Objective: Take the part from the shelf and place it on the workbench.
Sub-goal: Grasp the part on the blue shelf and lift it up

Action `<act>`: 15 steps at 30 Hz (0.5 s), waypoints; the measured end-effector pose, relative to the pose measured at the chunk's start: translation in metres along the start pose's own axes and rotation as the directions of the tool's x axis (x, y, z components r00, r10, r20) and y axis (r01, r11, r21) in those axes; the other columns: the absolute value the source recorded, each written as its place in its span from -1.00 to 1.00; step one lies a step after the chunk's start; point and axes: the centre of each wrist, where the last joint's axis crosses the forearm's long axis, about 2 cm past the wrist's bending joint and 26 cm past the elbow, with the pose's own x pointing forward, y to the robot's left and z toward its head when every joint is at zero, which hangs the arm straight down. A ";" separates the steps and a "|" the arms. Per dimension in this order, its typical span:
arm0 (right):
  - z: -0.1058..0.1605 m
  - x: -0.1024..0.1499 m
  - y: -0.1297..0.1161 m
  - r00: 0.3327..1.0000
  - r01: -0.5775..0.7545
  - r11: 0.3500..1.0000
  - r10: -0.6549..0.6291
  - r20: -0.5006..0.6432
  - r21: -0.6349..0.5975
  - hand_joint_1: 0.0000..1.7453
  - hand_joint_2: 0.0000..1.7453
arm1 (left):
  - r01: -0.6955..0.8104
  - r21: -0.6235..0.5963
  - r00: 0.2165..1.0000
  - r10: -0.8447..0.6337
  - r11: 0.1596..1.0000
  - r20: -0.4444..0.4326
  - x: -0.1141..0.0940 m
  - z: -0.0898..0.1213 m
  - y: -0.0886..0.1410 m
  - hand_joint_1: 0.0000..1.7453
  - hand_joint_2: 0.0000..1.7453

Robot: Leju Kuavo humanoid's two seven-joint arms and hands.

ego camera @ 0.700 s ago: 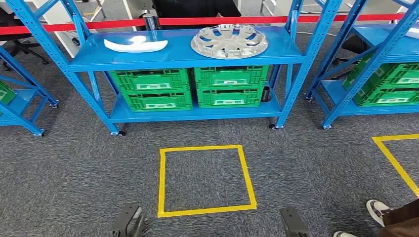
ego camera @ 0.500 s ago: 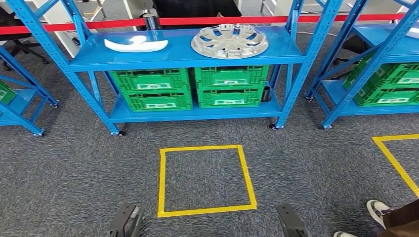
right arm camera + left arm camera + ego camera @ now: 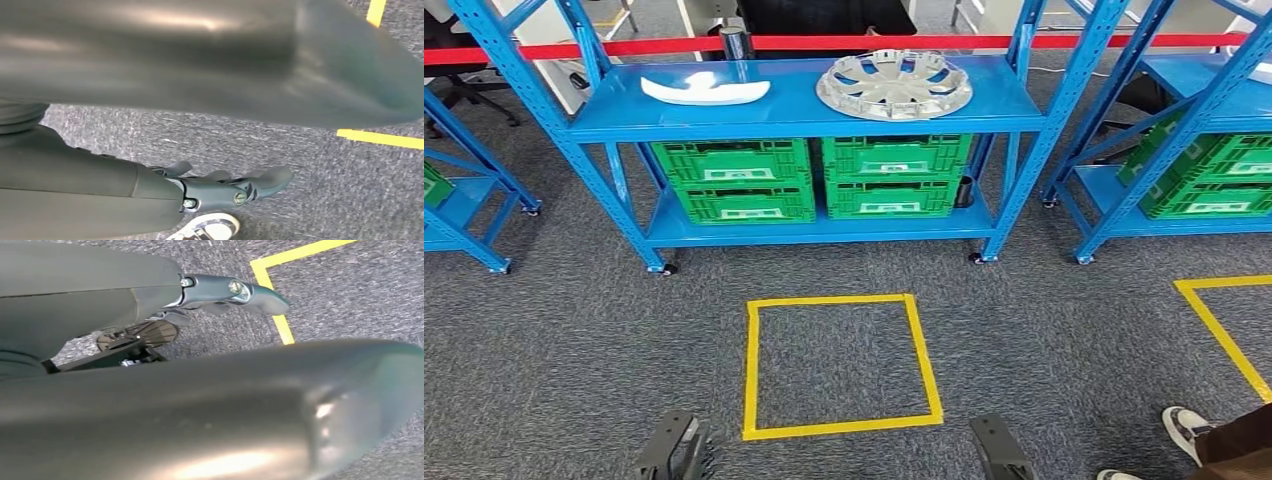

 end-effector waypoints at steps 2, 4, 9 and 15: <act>-0.001 0.002 0.001 1.000 -0.002 1.000 0.002 0.005 0.006 -1.00 -1.00 | 0.000 0.002 1.000 0.000 1.000 0.001 0.000 0.000 0.001 -1.00 -1.00; -0.001 0.004 0.002 1.000 -0.003 1.000 0.002 0.010 0.014 -1.00 -1.00 | 0.001 0.004 1.000 -0.001 1.000 0.001 -0.001 0.000 0.002 -1.00 -1.00; -0.002 0.006 0.003 1.000 -0.002 1.000 0.002 0.012 0.017 -1.00 -1.00 | 0.002 0.006 1.000 -0.002 1.000 0.001 -0.001 0.001 0.003 -1.00 -1.00; -0.002 0.006 0.003 1.000 0.002 1.000 -0.002 0.015 0.008 -1.00 -1.00 | 0.005 0.004 1.000 -0.004 1.000 -0.009 -0.004 0.002 0.003 -1.00 -1.00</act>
